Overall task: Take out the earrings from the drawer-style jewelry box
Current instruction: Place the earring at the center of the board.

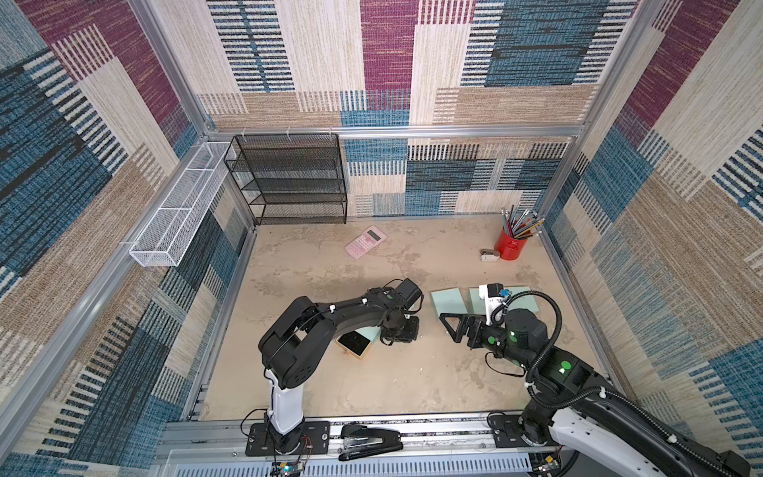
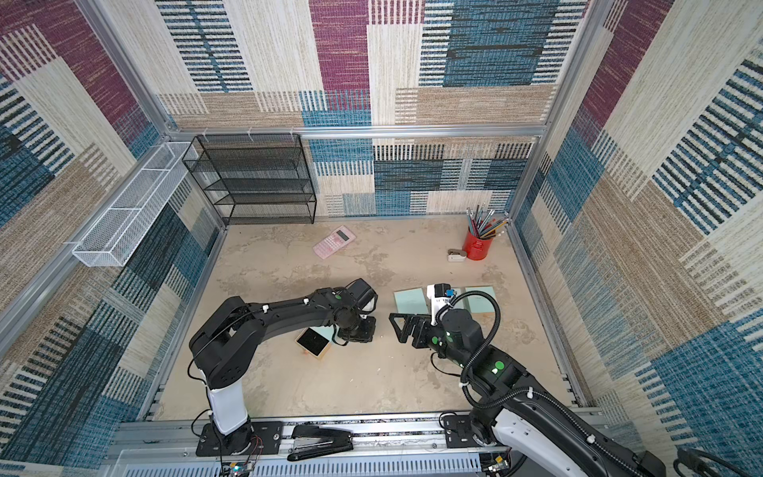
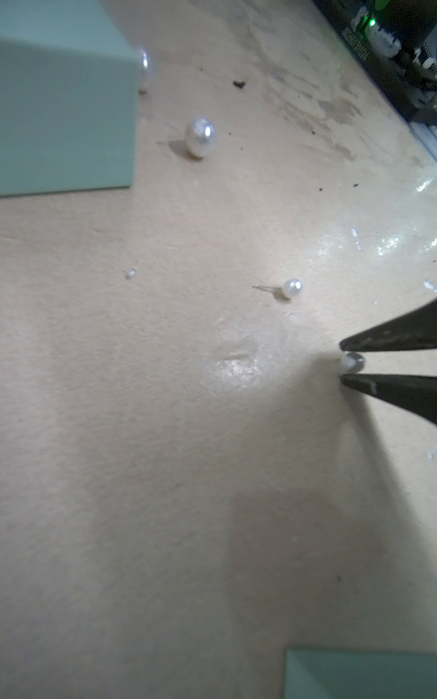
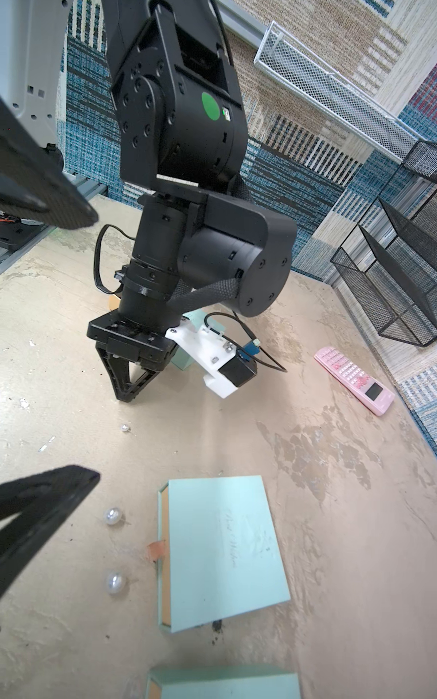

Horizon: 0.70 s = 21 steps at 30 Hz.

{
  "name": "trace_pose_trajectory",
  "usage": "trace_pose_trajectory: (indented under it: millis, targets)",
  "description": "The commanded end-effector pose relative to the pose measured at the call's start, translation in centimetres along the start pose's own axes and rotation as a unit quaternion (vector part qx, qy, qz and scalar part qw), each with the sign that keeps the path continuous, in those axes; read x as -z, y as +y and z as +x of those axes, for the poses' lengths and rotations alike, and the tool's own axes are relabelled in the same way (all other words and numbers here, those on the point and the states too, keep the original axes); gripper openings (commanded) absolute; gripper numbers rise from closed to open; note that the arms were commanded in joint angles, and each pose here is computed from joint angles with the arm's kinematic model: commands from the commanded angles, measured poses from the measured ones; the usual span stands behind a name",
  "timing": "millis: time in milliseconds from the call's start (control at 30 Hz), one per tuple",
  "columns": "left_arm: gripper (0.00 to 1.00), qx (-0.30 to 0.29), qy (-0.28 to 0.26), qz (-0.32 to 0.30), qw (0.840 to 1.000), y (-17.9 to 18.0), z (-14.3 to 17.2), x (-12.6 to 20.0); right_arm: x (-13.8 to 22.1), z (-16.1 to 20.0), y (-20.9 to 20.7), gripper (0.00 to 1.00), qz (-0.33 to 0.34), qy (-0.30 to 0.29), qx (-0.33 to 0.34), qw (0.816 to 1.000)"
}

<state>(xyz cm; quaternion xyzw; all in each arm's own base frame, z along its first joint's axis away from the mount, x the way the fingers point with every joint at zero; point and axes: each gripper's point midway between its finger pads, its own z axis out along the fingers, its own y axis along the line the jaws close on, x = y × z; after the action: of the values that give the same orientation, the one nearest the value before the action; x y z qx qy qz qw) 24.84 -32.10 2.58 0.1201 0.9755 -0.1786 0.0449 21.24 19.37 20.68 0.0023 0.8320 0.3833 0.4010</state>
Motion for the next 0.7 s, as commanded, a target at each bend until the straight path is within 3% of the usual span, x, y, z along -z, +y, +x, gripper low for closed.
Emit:
trace_pose_trajectory:
  millis: [0, 667]
  targets:
    - [0.16, 0.008, 0.003, -0.003, 1.0, 0.3, 0.2, -0.1, -0.1, -0.3, 0.4, 0.99, -0.01, -0.007, -0.001, 1.0]
    - [0.21, 0.01, -0.016, 0.023, 1.0, -0.6, -0.1, 2.3, -0.6, -0.1, 0.4, 0.99, -0.01, -0.002, 0.0, 1.0]
